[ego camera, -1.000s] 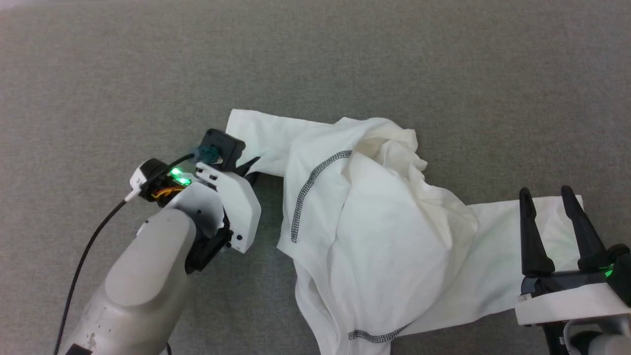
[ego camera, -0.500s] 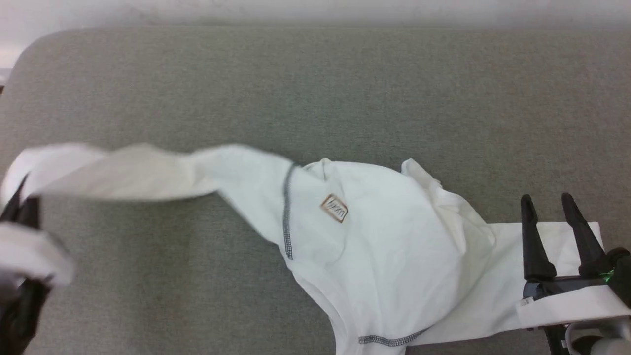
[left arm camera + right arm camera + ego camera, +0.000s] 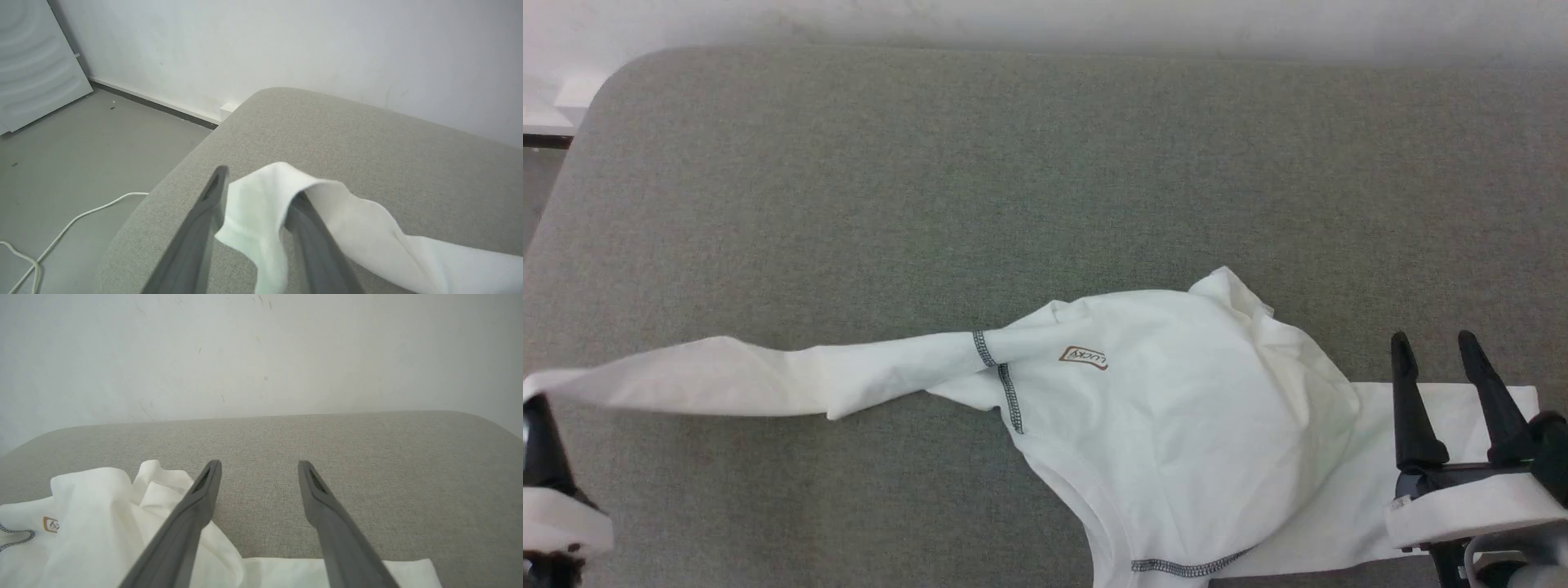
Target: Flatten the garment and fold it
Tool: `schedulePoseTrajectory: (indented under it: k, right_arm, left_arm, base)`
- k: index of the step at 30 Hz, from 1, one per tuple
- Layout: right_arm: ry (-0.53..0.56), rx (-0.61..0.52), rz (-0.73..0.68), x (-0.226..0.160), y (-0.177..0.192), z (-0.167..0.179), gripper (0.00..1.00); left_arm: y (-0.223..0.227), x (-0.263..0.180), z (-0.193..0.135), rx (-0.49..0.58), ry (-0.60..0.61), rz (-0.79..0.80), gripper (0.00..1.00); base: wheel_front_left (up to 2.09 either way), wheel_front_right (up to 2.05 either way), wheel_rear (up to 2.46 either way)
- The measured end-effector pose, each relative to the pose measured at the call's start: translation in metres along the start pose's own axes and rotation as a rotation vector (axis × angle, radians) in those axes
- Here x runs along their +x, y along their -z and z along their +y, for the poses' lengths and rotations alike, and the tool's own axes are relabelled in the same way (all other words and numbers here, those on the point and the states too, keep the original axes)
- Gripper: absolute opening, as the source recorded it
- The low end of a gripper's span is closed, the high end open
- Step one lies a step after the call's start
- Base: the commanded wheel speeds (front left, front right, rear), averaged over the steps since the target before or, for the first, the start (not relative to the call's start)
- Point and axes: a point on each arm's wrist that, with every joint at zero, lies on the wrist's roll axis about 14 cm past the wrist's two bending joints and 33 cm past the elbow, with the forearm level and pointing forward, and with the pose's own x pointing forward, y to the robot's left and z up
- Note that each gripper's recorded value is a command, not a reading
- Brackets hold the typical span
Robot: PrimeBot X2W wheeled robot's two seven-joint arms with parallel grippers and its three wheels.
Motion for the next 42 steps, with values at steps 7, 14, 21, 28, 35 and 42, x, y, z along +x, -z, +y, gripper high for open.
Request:
schedulePoseTrajectory:
  k: [7,14,21,28,35,42]
  right_arm:
    - [-0.016,-0.005,-0.003,-0.001,-0.005,0.006,1.0]
    - [-0.004,-0.006,0.001,-0.005,-0.004,0.002,1.0]
    - [0.011,0.004,0.025,-0.008,0.004,-0.002,1.0]
    - [0.034,0.005,0.043,-0.01,0.01,-0.01,1.0]
    - [0.046,0.003,0.045,-0.013,0.01,-0.013,1.0]
    - [0.052,0.0,0.035,-0.013,0.007,-0.016,1.0]
  left_arm:
    - [-0.049,0.006,-0.037,-0.105,0.115,-0.182,1.0]
    - [-0.078,-0.002,-0.1,-0.083,0.339,-0.234,1.0]
    - [-0.008,-0.026,-0.188,0.061,0.659,0.042,1.0]
    - [0.071,-0.04,-0.223,0.227,0.791,0.292,1.0]
    - [0.104,-0.031,-0.224,0.326,0.793,0.358,0.12]
    - [0.08,-0.017,-0.229,0.281,0.777,0.244,0.0]
  base:
    - [0.0,0.0,0.0]
    - [0.0,0.0,0.0]
    - [0.0,0.0,0.0]
    - [0.0,0.0,0.0]
    - [0.0,0.0,0.0]
    - [0.0,0.0,0.0]
